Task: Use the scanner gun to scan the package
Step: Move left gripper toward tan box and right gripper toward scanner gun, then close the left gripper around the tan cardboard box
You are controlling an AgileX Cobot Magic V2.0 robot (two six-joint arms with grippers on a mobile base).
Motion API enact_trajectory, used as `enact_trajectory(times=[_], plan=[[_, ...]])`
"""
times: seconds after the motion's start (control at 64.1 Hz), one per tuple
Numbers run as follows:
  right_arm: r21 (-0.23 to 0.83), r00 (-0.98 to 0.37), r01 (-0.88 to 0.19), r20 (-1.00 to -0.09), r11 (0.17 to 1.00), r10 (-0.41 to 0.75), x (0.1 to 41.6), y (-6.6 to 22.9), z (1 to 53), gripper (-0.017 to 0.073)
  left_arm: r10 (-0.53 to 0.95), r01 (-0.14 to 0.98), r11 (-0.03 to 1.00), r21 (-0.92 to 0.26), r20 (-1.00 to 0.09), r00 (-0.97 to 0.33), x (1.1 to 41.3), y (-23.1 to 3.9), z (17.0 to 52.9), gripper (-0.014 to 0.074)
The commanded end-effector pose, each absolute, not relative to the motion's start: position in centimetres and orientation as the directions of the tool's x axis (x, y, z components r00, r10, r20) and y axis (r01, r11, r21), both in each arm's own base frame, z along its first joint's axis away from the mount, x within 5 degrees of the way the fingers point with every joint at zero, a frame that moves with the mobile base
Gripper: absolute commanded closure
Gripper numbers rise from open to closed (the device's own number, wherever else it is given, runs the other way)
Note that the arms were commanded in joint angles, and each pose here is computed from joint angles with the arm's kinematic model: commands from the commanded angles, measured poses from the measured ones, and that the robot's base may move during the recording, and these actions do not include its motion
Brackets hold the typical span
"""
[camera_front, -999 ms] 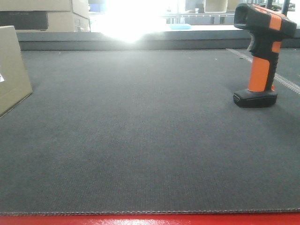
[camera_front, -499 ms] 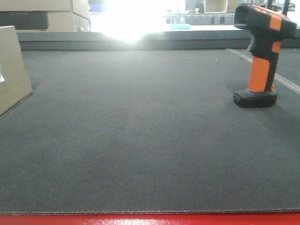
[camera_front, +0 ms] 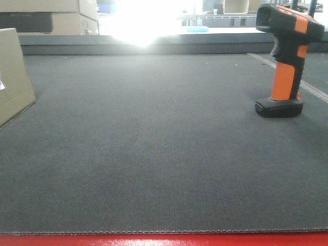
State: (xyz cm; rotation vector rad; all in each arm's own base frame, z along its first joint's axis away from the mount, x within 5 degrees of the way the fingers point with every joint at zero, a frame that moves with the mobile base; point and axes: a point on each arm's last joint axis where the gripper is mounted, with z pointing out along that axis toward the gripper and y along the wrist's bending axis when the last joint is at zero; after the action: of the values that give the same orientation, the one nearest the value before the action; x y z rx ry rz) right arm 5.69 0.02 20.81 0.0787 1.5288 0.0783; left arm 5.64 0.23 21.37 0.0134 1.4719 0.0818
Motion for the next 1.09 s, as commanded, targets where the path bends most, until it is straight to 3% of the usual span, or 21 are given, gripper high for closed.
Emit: enact_trajectory(times=[0.0, 0.156, 0.343, 0.421, 0.593, 0.718, 0.827, 0.968, 1.077], plan=[[0.095, 0.071, 0.006, -0.993, 0.995, 0.094, 5.6, -0.1, 21.2, 0.0713, 0.055, -0.045, 0.998, 0.049, -0.989, 0.136, 5.6, 0.2, 21.8, 0.0704], [0.095, 0.081, 0.007, -0.992, 0.995, 0.094, 5.6, -0.1, 21.3, 0.0713, 0.057, -0.050, 0.998, 0.048, -0.980, 0.192, 5.5, 0.2, 22.3, 0.0704], [0.096, 0.201, 0.012, -0.975, 0.995, 0.092, 5.3, -0.2, 23.2, 0.0713, 0.063, -0.064, 0.997, 0.044, -0.938, 0.341, 5.1, 0.3, 23.7, 0.0704], [0.094, 0.232, -0.003, -0.968, 0.996, 0.092, 4.6, -0.1, 25.8, 0.0713, 0.064, -0.064, 0.997, 0.043, -0.923, 0.379, 4.5, 0.2, 26.2, 0.0704], [0.079, 0.195, -0.028, -0.977, 0.996, 0.083, 4.0, 0.2, 31.0, 0.0713, 0.064, -0.051, 0.997, 0.050, -0.944, 0.323, 3.3, 0.1, 32.4, 0.0702], [0.081, 0.136, -0.025, -0.987, 0.996, 0.084, 5.7, 0.2, 32.8, 0.0697, 0.060, -0.038, 0.998, 0.053, -0.977, 0.205, 4.1, 0.1, 35.9, 0.0603], [0.084, 0.067, -0.019, -0.994, 0.996, 0.085, 7.5, 0.1, 33.2, 0.0532, 0.058, -0.030, 0.998, 0.055, -0.992, 0.110, 5.9, 0.1, 38.1, 0.0423], [0.087, 0.017, -0.006, -0.996, 0.996, 0.087, 9.6, 0.0, 33.1, 0.0153, 0.049, -0.018, 0.999, 0.049, -0.998, 0.024, 8.8, 0.1, 39.6, 0.0176], [0.088, -0.026, -0.001, -0.996, 0.996, 0.088, 10.7, 0.0, 32.6, -0.0017, 0.048, 0.020, 0.999, 0.047, -0.998, -0.047, 11.0, -0.2, 40.2, 0.0034]])
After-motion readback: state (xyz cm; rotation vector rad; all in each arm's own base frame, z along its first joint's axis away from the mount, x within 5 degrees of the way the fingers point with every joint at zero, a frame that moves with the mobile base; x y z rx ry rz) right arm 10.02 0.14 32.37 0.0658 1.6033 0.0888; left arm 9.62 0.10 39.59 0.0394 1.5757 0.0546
